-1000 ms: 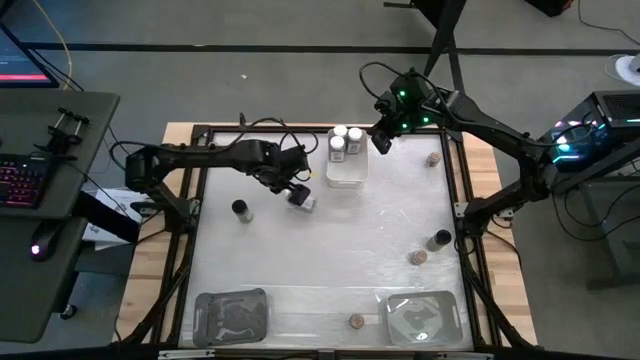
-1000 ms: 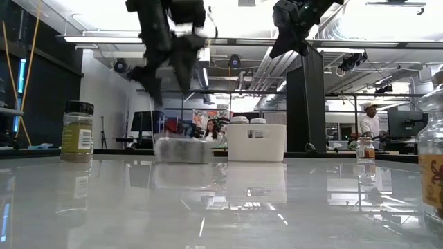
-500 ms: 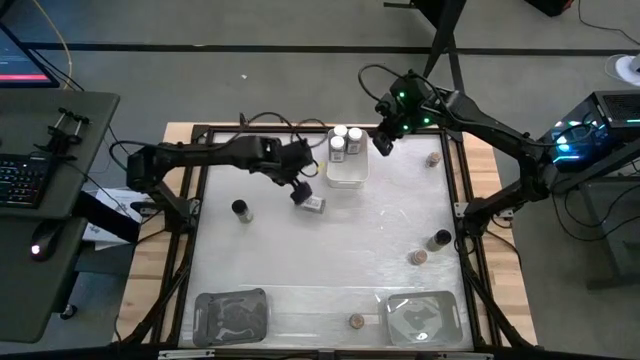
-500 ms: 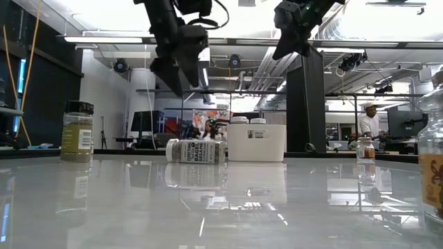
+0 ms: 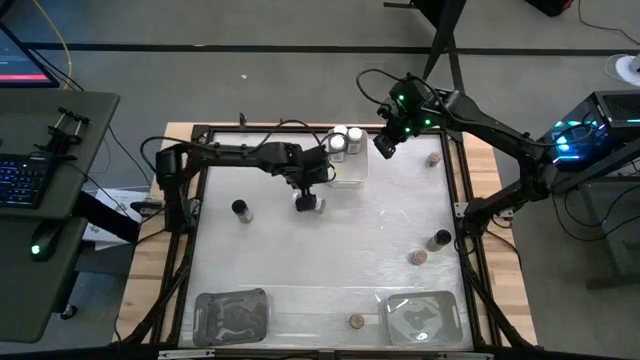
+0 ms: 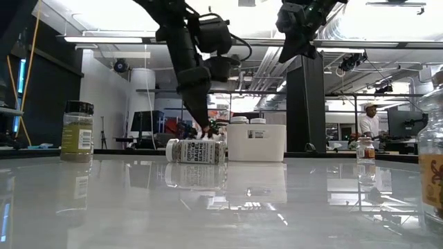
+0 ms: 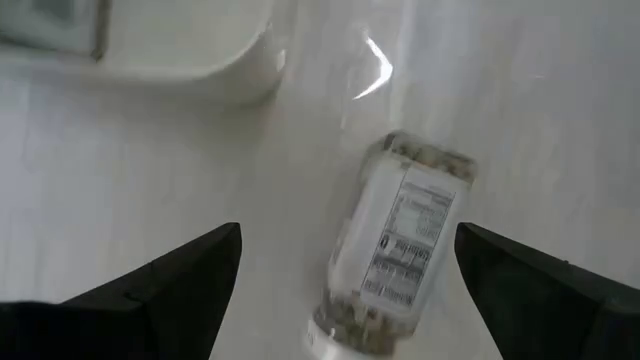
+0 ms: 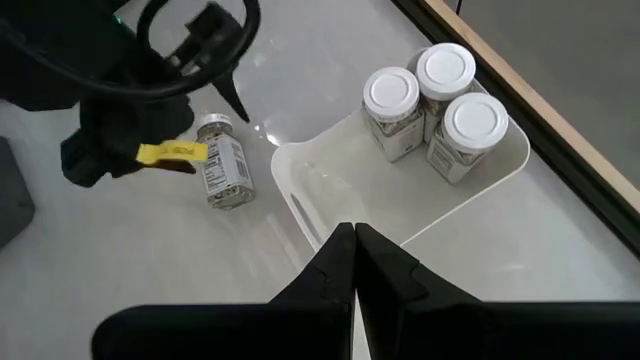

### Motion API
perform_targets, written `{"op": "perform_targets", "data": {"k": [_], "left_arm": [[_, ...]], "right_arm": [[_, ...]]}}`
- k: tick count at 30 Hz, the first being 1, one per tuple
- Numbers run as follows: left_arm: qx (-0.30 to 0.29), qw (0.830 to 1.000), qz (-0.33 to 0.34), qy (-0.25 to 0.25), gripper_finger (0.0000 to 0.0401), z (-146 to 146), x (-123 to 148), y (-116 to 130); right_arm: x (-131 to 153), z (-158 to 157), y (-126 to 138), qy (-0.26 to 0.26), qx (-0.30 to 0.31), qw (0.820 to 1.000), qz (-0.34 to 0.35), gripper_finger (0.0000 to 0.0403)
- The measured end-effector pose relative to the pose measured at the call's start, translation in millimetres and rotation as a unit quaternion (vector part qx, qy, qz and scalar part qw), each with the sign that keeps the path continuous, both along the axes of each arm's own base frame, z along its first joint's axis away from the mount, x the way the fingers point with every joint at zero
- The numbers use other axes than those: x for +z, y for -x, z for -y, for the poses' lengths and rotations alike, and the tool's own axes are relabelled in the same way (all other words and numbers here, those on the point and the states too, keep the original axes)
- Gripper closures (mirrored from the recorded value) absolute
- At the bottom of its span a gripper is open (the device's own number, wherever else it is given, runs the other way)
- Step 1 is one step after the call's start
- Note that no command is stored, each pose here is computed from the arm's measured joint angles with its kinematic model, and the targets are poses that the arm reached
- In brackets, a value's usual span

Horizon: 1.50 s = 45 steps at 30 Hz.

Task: Sort spices by type
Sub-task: Put the white seasoning bottle into the white bin

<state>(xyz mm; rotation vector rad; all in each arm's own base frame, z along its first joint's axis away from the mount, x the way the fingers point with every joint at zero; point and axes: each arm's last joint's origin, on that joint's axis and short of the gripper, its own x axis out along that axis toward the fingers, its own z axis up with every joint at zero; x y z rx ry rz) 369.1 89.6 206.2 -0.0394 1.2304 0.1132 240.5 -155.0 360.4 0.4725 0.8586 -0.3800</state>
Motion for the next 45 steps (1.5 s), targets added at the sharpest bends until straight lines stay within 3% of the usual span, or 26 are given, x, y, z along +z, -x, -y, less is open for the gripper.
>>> {"op": "perform_targets", "data": {"k": [9, 17, 20, 24, 32, 39, 45], "left_arm": [[-0.071, 0.997, 0.001, -0.027, 0.0045, 6.8, -20.5, -14.8], [-0.087, 0.996, -0.01, -0.025, 0.0045, 15.2, -24.6, -14.8], [-0.079, 0.996, -0.042, -0.029, 0.0045, 14.3, -26.0, -8.2], [-0.066, 0.995, -0.073, -0.023, 0.0045, 9.0, -24.7, 1.8], [-0.072, 0.993, -0.098, -0.011, 0.0045, 7.0, -47.3, 30.9], [-0.073, 0.996, -0.05, -0.029, 0.0045, 7.4, -51.7, 23.5], [-0.073, 0.995, -0.059, -0.037, 0.0051, 5.9, -54.3, 24.0]], "right_arm": [[0.2, 0.1, -0.1, -0.026, -0.036, 0.999, 0.007, 0.0402], [0.2, 0.2, -0.2, -0.039, -0.087, 0.995, 0.005, 0.0402], [0.1, -0.1, -0.4, -0.041, -0.102, 0.994, 0.004, 0.0402], [0.1, -0.1, -0.4, -0.042, -0.103, 0.994, 0.004, 0.0402], [0.1, -0.1, -0.4, -0.028, -0.084, 0.996, 0.0, 0.0402], [0.4, 0.2, -0.9, -0.009, -0.06, 0.998, -0.002, 0.0402], [0.5, 0.2, -0.9, -0.006, -0.056, 0.998, -0.002, 0.0402]]}}
